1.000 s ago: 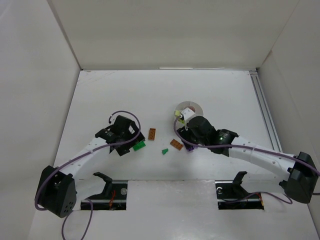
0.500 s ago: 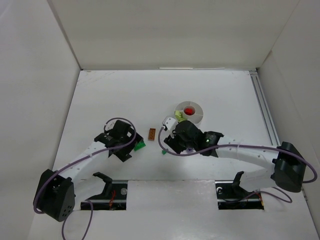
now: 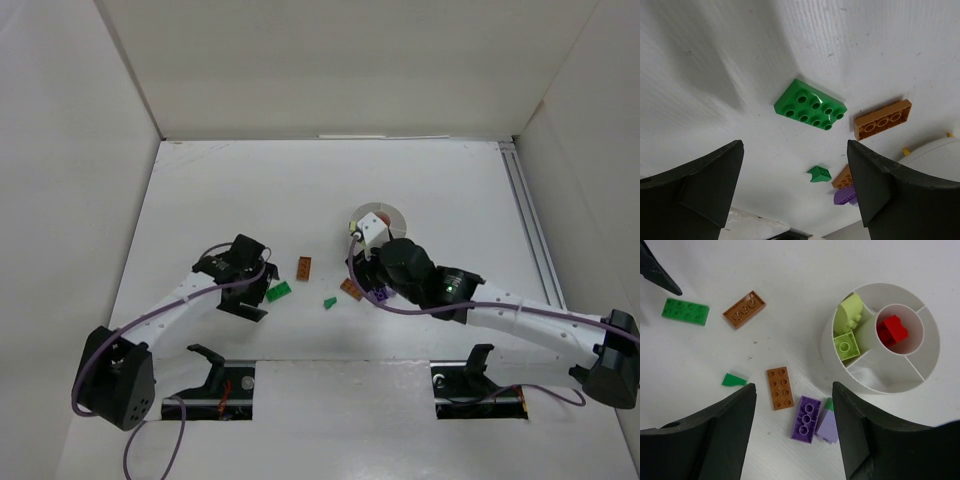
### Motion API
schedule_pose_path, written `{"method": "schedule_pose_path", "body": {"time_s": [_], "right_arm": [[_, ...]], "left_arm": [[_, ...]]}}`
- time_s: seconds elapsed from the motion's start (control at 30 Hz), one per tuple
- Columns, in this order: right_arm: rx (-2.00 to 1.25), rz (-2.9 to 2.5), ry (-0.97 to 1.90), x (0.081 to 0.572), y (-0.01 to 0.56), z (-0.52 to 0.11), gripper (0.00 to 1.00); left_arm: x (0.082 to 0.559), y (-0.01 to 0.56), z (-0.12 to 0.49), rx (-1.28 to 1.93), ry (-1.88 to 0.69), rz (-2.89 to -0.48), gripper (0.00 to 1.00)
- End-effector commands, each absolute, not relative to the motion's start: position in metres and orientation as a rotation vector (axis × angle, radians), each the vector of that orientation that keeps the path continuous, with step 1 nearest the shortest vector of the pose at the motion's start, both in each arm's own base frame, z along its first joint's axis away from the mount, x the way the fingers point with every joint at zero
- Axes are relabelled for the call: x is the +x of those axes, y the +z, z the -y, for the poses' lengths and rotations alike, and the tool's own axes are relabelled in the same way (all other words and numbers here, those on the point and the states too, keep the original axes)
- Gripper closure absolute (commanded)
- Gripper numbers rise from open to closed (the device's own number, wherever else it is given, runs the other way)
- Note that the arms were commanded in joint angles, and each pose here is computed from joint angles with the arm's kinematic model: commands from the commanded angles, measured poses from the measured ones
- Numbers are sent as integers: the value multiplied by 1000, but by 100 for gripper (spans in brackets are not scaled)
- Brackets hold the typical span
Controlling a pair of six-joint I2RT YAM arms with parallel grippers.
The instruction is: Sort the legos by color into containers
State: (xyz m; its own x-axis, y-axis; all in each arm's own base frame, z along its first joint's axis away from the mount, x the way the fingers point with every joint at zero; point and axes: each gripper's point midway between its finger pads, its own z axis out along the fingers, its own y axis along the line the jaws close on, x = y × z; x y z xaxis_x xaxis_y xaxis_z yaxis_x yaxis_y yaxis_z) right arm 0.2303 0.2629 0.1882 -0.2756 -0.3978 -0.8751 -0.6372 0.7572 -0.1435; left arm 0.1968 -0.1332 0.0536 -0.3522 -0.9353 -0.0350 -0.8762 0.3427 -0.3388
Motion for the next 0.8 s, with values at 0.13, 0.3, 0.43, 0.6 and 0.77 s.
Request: {"method": "schedule_pose_path", "body": {"time_s": [0.13,0.3,0.43,0.6,0.77], "right_arm": [[-648,-1871,264,236,206,-247,31],[-642,-1867,239,237,207,-242,31],[-643,-1862,225,237,209,-238,30],[-641,-1837,205,238,219,-233,30],[-604,-1825,178,237,229,-219,30]], "left_arm": [[193,46,122,-1935,-249,-2244,19],[202,42,126,-1990,-289,-2184,19],[208,34,122,-2058,-273,-2132,22],[217,23,127,-2107,-291,-2120,25],[216,11,131,-2111,-220,-2178,34]]}}
